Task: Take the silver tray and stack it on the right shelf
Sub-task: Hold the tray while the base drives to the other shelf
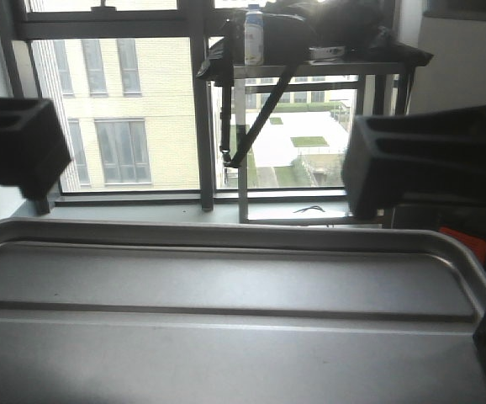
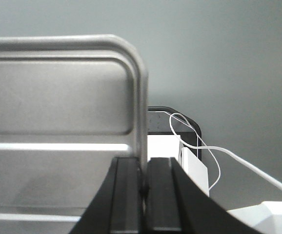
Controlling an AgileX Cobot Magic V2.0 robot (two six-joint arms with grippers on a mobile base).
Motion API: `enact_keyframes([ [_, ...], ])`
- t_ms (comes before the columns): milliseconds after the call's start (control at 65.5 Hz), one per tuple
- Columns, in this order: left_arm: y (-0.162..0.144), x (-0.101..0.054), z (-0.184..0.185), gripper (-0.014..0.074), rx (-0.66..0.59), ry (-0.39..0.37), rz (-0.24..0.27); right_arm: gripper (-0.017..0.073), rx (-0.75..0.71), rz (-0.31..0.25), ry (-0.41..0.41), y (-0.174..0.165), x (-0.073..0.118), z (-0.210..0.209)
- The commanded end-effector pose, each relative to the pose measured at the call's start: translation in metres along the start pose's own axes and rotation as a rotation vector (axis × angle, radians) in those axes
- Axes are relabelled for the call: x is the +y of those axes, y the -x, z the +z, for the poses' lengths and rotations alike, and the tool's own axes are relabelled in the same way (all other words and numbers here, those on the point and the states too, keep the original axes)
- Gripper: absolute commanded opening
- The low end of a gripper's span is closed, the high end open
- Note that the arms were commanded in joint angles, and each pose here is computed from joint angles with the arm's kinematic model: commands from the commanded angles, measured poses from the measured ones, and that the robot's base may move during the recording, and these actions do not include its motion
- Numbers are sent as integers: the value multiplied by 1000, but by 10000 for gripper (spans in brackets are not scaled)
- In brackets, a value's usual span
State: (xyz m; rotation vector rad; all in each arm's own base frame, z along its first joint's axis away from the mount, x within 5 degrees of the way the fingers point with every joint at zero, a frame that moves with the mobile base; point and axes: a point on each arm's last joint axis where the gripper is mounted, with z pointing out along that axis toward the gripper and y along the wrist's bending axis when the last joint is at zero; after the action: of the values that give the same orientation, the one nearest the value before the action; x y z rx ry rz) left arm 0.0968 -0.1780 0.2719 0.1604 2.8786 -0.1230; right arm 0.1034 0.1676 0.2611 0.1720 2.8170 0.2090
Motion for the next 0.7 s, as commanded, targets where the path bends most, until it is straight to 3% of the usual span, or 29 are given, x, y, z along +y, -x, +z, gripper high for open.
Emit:
enact_keyframes([
  [0, -2, 18, -11, -100, 28, 170, 18, 59, -50, -17, -51, 7, -7, -9],
  [687, -2, 19, -11, -100, 23, 172, 20, 59, -50, -17, -53, 7, -8, -9],
])
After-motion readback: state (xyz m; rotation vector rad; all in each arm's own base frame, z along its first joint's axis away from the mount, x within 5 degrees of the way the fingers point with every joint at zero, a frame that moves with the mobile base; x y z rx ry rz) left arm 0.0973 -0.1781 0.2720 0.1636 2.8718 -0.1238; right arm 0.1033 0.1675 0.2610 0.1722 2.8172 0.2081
